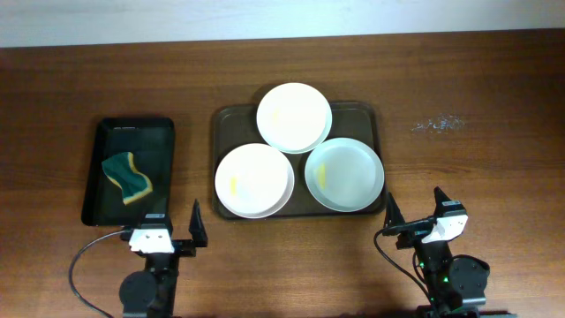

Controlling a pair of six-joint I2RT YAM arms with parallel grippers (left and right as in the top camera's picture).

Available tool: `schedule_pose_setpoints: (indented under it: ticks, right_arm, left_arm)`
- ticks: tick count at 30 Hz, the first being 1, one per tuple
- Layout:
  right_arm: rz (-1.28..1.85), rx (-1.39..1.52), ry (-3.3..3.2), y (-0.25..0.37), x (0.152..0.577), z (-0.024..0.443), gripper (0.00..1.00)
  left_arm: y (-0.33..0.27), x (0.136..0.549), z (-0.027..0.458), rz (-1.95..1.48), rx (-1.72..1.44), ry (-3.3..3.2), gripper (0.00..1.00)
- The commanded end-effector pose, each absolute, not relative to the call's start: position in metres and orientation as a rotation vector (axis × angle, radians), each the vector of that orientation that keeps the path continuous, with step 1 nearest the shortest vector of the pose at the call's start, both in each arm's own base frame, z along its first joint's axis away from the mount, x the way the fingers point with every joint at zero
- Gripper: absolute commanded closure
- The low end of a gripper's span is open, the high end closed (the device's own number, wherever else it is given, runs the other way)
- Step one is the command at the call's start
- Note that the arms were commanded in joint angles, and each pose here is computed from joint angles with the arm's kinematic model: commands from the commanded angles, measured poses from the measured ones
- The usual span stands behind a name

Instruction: Clean dirty plates on tray and stack at the side

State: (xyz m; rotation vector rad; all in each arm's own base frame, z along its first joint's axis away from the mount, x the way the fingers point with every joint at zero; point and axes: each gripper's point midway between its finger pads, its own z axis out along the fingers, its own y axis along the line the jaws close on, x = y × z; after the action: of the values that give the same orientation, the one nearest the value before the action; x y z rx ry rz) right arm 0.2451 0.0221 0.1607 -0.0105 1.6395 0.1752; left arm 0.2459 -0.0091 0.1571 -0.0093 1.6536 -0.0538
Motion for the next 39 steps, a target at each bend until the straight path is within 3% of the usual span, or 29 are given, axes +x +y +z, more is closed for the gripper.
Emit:
schedule_pose_setpoints:
  ticks: [1,3,9,15,19,27,30,39]
  right_arm:
    - [0.166,-0.001,1.645,0.020,0.245,0.157,0.02]
    - [0.166,-0.001,1.645,0.020,0.245,0.157,0.02]
    - [0.166,-0.001,1.645,0.020,0.245,0.157,0.02]
    - [0.166,-0.001,1.645,0.020,0.245,0.157,0.02]
    - [0.166,-0.001,1.645,0.020,0.245,0.157,0.02]
    - [0.166,-0.001,1.645,0.020,0.245,0.157,0.02]
    - [0.166,-0.001,1.645,0.020,0.245,0.157,0.02]
    - [0.166,-0.001,1.645,0.020,0.245,0.157,0.02]
  left_arm:
    - [-0.107,0.212,0.166,-0.788,0.217,1.654,0.01]
    - [-0.129,0.192,0.187,-1.007,0.287,1.594,0.01]
    - [-0.126,0.157,0.295,-0.771,0.536,1.050,0.01]
    - [-0.089,0.165,0.365,-0.331,0.459,1.137,0.00]
    - [-0.072,0.188,0.385,-0.293,0.346,1.339,0.01]
    - [-0.085,0.282,0.344,-0.391,0.426,1.961,0.01]
    - [-0.047,0.309,0.307,-0.235,0.145,2.194,0.01]
    - [-0.026,0.356,0.285,-0.131,0.061,2.398,0.01]
